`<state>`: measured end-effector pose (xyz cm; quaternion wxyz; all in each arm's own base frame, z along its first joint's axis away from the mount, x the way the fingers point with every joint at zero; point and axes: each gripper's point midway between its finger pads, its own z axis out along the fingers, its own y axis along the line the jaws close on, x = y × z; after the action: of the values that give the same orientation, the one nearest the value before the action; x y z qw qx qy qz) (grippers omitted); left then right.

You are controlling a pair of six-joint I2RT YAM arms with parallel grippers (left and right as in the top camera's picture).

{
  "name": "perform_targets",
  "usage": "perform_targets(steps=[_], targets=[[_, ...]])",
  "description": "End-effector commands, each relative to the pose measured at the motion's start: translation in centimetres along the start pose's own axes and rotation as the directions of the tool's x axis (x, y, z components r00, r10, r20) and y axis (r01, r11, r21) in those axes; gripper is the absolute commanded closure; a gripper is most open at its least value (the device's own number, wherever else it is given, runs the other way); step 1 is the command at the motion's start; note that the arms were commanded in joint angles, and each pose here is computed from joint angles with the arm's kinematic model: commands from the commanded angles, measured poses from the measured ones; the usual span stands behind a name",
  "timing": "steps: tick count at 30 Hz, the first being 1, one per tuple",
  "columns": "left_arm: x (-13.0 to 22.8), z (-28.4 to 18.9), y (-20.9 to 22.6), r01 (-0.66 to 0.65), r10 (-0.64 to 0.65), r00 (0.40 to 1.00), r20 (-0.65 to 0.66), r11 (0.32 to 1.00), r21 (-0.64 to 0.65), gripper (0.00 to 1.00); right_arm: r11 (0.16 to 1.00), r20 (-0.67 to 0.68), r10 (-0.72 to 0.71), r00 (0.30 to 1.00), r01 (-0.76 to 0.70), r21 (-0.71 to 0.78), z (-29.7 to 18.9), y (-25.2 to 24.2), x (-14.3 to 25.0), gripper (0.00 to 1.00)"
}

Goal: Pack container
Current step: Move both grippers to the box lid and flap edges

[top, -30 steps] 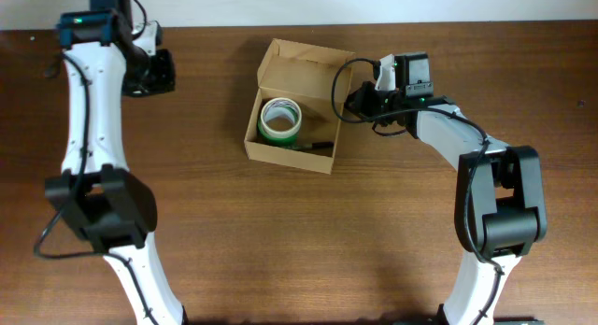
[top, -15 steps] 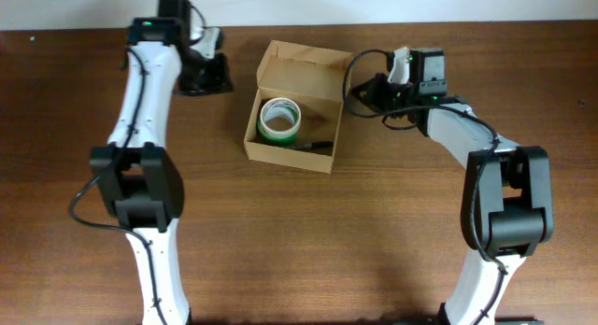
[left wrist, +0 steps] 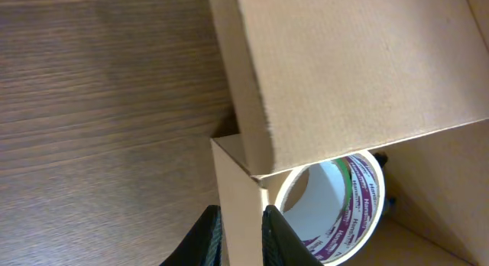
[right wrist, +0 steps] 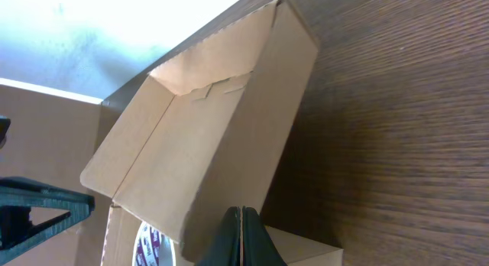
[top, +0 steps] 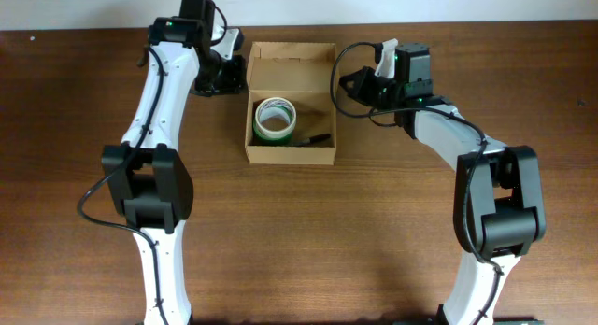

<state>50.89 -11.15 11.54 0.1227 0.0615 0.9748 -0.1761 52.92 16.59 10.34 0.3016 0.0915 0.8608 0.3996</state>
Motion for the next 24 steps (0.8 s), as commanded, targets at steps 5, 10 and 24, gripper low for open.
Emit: perform_targets(steps=[5, 10, 24], targets=[[-1.3, -0.6, 3.3, 0.074, -0.071, 0.996, 0.058, 0.996, -0.043, 0.82, 0.998, 0.04, 0.041, 0.998, -0.042, 0.039, -1.4, -2.7, -1.9, 0.96], [-3.0, -0.8, 3.0, 0.057, -0.056, 0.991, 0.122, 0.998, -0.007, 0.82, 0.997, 0.04, 0.05, 0.998, -0.052, 0.051, -1.6, -3.1, -1.9, 0.96], [-4.7, 4.3, 2.3, 0.195, -0.244, 0.967, 0.074, 0.895, 0.401, 0.89, 0.993, 0.065, 0.043, 0.997, -0.05, 0.104, -1.5, -4.3, -2.2, 0.96]])
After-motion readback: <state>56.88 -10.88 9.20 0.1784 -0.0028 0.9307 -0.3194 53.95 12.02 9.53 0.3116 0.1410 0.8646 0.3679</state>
